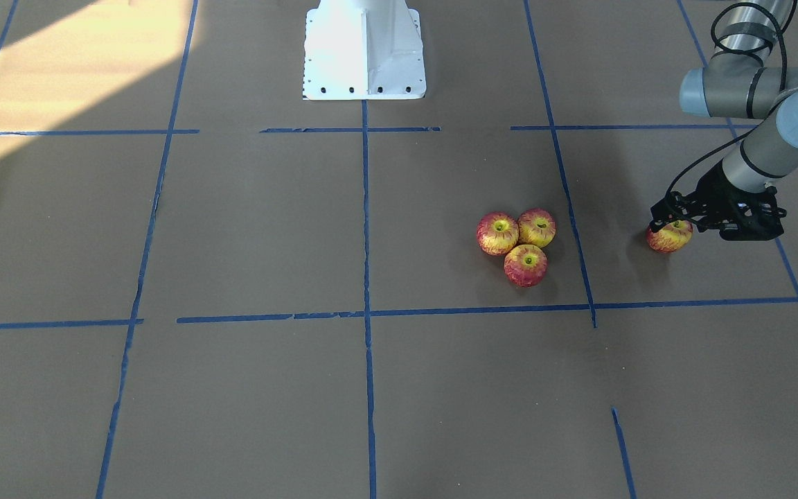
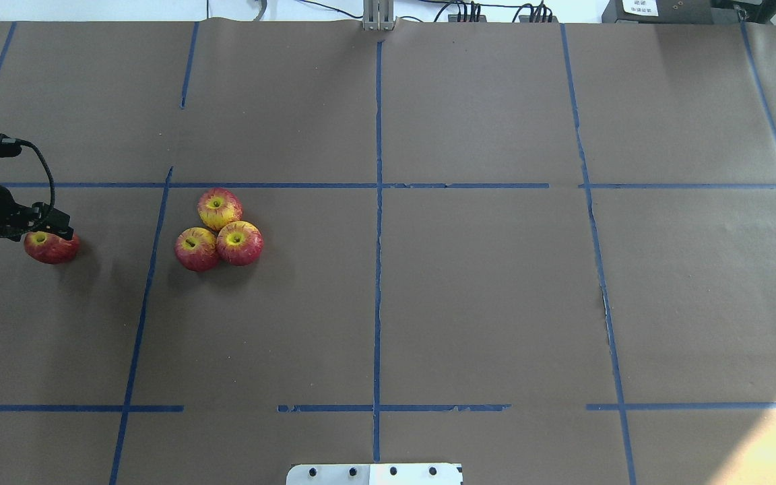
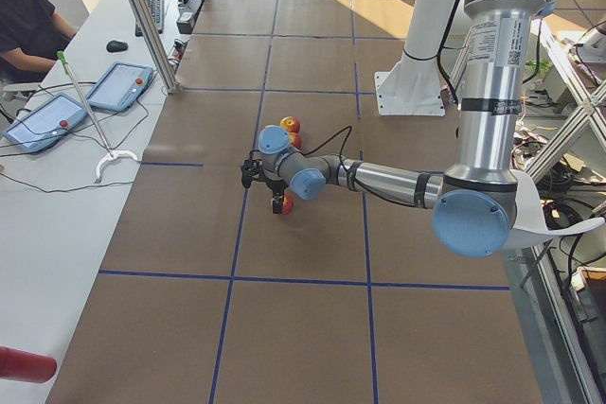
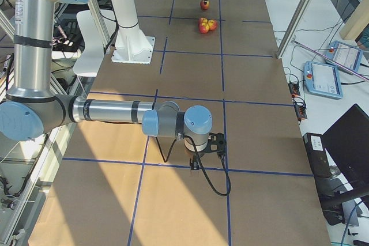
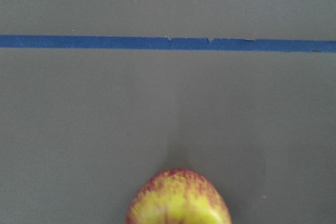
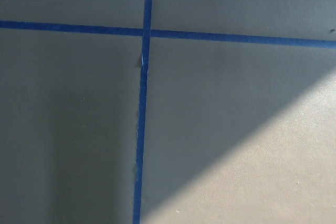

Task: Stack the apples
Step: 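Close the left gripper on the lone apple and lift it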

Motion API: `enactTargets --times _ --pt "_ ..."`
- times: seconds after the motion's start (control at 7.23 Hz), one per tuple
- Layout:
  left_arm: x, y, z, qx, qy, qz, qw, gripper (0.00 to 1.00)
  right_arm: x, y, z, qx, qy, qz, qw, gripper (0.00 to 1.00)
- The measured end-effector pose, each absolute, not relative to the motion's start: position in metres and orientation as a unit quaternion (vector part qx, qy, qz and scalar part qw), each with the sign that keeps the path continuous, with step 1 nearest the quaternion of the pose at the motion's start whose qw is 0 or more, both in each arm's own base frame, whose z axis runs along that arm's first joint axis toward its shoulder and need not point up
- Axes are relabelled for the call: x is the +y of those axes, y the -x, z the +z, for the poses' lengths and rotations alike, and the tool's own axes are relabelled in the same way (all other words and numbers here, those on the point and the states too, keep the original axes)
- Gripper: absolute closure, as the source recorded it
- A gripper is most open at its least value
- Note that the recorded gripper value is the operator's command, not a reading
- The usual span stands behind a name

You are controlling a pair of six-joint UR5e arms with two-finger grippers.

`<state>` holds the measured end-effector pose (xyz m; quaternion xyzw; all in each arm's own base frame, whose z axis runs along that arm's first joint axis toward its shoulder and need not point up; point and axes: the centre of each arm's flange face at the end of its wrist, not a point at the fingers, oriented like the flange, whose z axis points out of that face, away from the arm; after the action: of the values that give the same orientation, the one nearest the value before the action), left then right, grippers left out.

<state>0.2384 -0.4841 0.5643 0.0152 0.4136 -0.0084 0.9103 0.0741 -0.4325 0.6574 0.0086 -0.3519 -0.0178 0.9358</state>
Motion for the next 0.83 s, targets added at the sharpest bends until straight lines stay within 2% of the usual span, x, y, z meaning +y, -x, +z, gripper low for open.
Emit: enactTargets --times 0.41,0.55,0.69,0.83 --pt "-0.484 -0.241 0.573 0.409 -0.008 -0.011 0.913 0.00 -0.432 -0.074 0.657 -0.352 -0.009 -0.018 0.936 0.00" --pt "-0.483 -0.242 0.580 0.405 -0.003 -0.011 0.914 0.15 -0.432 -0.074 0.657 -0.352 -0.009 -0.018 0.936 0.00" --pt "-0.484 -0.245 0.584 0.403 0.001 -0.011 0.915 0.44 -0.432 -0.074 0.657 -0.352 -0.009 -0.018 0.936 0.00" --pt "-0.485 -0.247 0.583 0.404 0.001 -0.011 0.915 0.89 -0.432 -0.074 0.657 -0.352 -0.009 -0.018 0.936 0.00"
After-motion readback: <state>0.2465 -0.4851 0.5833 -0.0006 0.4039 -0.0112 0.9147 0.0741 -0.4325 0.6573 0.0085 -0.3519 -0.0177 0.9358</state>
